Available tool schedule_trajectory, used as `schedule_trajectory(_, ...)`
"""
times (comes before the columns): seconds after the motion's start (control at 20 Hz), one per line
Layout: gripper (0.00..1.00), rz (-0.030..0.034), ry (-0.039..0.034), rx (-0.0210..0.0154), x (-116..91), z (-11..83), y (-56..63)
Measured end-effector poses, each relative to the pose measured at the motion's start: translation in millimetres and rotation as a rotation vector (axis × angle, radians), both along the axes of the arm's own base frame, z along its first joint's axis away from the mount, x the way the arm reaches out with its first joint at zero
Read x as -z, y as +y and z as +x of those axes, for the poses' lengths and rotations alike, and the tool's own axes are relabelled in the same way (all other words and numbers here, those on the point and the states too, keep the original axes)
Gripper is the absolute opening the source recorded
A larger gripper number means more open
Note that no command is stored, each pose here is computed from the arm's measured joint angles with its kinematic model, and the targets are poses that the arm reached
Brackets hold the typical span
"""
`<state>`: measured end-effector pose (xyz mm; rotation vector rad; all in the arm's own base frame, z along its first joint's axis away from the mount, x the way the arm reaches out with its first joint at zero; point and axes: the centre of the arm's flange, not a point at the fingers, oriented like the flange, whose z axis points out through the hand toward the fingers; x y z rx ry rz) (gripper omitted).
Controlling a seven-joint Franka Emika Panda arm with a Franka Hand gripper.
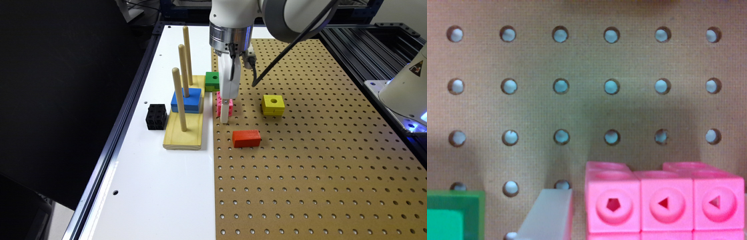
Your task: Pick up pink block.
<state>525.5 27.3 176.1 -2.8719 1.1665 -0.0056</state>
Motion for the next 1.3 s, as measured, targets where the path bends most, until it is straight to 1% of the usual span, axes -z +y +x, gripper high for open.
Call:
schedule_trajectory(0.1,1.0,0.0,0.0,-0.0001,0.0,0.0,0.0)
schedule_trajectory(0.15,0.0,-0.0001,-0.0001,0.0005,-0.1,-0.1,-0.4)
schedule_trajectory(0.45,0.0,0.0,-0.0001,0.0006,-0.1,-0.1,-0.4)
schedule_trajectory(0.8,0.0,-0.0003,-0.0002,0.0017,-0.6,-0.1,-1.0)
schedule_trajectory(0.9,0.0,-0.0007,-0.0027,0.0027,-3.1,0.5,-1.7)
schedule_trajectory(0.95,0.0,-0.0009,-0.0055,0.0029,-5.3,0.9,-1.8)
schedule_trajectory(1.2,0.0,-0.0016,-0.0076,0.0023,-16.8,2.1,-2.0)
schedule_trajectory(1.3,0.0,-0.002,-0.0071,0.0019,-22.2,2.4,-2.0)
